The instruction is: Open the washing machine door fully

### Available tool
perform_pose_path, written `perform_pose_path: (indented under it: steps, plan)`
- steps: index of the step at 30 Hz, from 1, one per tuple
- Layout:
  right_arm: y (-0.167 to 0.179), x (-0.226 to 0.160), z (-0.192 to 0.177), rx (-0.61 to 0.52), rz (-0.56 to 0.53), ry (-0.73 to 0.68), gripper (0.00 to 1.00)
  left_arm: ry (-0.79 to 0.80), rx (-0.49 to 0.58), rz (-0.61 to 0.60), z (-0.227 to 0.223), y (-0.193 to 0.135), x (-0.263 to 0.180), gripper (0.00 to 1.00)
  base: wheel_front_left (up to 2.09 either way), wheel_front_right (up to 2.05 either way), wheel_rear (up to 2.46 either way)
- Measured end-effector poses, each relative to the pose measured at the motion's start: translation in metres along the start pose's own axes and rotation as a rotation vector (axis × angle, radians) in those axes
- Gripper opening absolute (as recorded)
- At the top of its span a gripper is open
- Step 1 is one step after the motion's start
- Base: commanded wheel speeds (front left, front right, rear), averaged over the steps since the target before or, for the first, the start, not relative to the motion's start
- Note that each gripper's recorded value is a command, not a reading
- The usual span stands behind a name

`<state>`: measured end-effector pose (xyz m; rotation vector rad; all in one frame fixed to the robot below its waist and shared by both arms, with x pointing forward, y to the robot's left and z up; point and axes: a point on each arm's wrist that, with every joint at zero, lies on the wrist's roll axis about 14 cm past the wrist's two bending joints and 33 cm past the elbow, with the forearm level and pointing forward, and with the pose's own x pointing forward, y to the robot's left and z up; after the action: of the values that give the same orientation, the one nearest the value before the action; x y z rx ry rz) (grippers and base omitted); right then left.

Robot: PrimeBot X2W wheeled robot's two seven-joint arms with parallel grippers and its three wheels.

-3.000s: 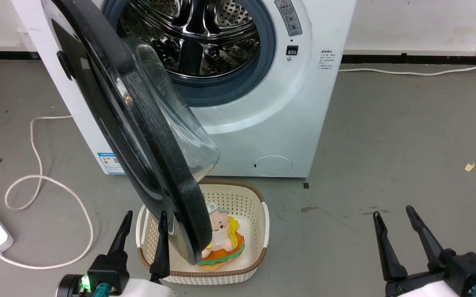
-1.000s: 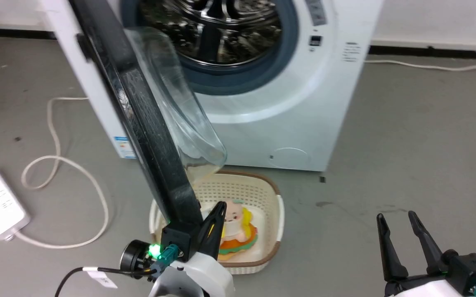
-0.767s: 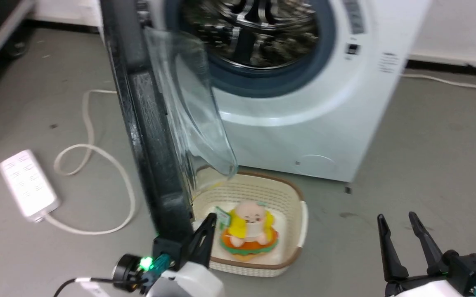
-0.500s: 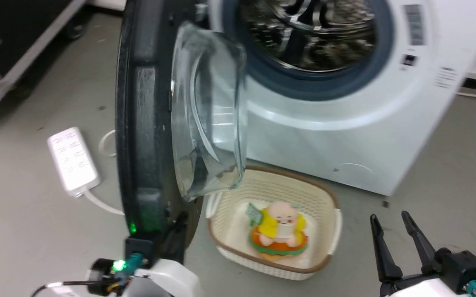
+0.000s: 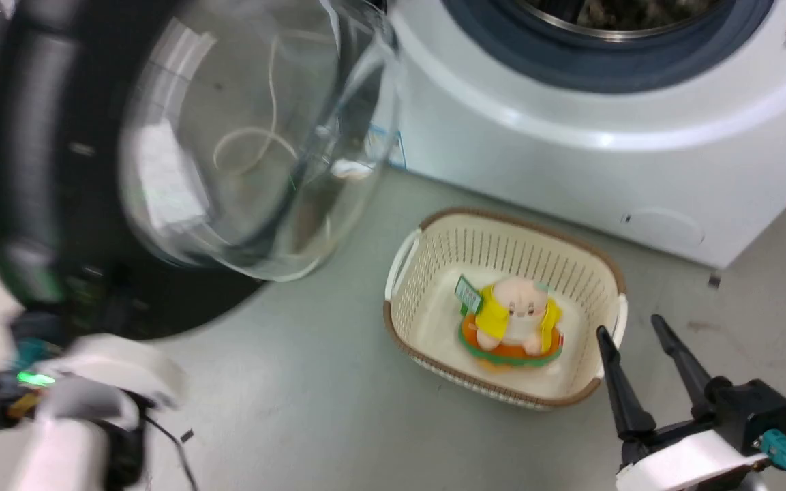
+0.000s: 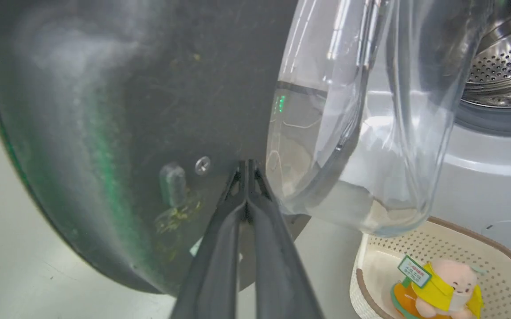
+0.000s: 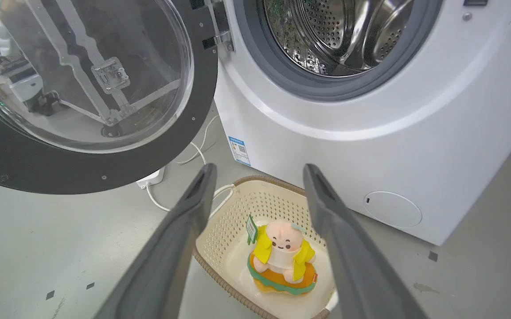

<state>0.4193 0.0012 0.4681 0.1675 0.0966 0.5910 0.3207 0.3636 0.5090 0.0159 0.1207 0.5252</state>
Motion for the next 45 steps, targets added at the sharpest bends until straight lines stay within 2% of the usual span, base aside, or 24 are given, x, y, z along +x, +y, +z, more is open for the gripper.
perform_pose_path:
  steps: [5,9,20,26,31,37,42,45]
  plan:
    - [-0.019,0.006,-0.014,-0.003,-0.019,0.038,1.00,0.003,0.003,0.145,0.009,0.050,0.031,0.00,0.00,0.00,0.00]
    - [-0.031,0.005,-0.026,-0.009,-0.034,0.075,1.00,0.009,0.000,0.213,0.015,0.076,0.054,0.00,0.00,0.00,0.00]
    - [-0.056,0.003,-0.021,-0.022,-0.098,0.065,1.00,0.027,0.041,0.200,0.008,0.082,0.089,0.00,0.00,0.00,0.00]
    - [-0.074,-0.002,0.006,-0.058,-0.158,-0.019,1.00,-0.052,0.054,0.167,0.019,0.073,0.084,0.00,0.00,0.00,0.00]
    - [-0.080,-0.013,0.044,-0.100,-0.198,-0.133,1.00,-0.143,0.058,0.076,0.033,0.042,0.068,0.00,0.00,0.00,0.00]
    - [-0.087,-0.041,0.089,-0.136,-0.270,-0.272,1.00,-0.284,-0.004,-0.152,0.057,-0.043,0.032,0.00,0.00,0.00,0.00]
    - [-0.092,-0.071,0.110,-0.183,-0.332,-0.321,1.00,-0.300,-0.055,-0.274,0.053,-0.093,0.000,0.00,0.00,0.00,0.00]
    - [-0.092,-0.092,0.110,-0.195,-0.366,-0.316,1.00,-0.282,-0.086,-0.341,0.044,-0.119,-0.020,0.00,0.00,0.00,0.00]
